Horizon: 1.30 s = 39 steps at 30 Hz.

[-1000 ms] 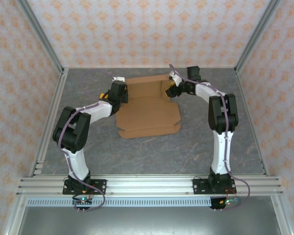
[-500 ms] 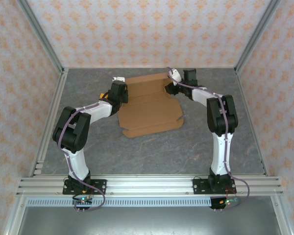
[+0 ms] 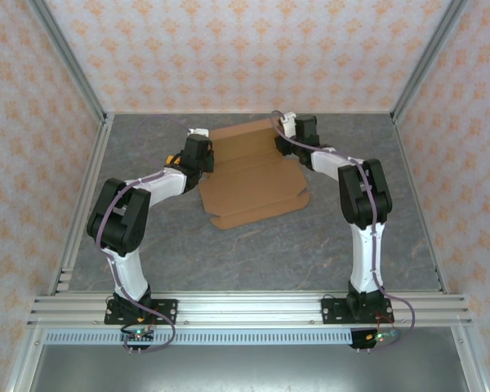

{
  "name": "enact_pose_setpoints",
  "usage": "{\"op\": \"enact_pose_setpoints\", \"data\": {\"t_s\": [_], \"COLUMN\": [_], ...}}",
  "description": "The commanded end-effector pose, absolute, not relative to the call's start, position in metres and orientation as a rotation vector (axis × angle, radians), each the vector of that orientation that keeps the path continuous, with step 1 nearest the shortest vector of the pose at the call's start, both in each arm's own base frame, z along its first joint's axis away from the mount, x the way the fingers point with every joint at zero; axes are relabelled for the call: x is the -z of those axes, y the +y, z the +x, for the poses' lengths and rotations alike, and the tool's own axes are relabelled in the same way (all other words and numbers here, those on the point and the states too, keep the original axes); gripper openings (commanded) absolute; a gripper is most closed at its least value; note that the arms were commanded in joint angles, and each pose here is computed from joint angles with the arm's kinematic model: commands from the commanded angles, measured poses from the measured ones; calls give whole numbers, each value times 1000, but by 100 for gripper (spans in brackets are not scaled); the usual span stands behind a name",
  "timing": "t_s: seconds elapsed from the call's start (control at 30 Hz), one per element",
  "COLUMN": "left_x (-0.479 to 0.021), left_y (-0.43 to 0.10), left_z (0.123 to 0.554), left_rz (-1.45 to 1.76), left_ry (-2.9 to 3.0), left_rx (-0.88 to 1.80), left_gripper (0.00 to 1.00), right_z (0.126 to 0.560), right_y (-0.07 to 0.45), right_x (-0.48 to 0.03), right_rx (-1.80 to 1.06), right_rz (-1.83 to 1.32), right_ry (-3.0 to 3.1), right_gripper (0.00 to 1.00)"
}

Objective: Fold the paper box

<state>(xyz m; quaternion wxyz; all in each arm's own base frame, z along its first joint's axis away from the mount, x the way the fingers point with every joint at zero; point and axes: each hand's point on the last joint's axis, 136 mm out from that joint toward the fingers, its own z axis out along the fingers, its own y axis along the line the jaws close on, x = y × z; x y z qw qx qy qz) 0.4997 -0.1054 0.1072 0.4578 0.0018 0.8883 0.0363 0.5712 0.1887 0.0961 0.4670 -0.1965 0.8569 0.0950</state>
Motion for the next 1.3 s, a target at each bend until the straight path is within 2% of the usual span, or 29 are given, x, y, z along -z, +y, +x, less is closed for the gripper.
{"op": "enact_pose_setpoints", "data": {"t_s": [0.0,0.43,0.6,0.8,0.97,1.13,1.27], "left_x": [-132,-132,-133,-132,-131,-131,-130], "left_y": [-111,-111,-111,-110,-111,-111,-111], "left_z": [500,500,500,500,501,501,500], "left_rz": [29,29,31,32,32,31,32], "left_ry": [2156,2157,2155,2159,2158,2158,2160], "left_rx": [-74,-74,-76,-82,-78,-78,-78], "left_gripper": [0,0,0,0,0,0,0], "right_z": [577,576,576,576,577,578,577], "right_y": [171,145,162,164,164,146,138], "right_x": [-115,-105,-108,-108,-106,-100,-96], "right_rx": [-109,-26,-102,-185,-178,-40,66], "right_rz": [-321,10,-107,-173,-192,-84,-16], "right_ry": [2081,2136,2128,2139,2158,2191,2195], "right_gripper": [27,24,35,40,32,25,23]}}
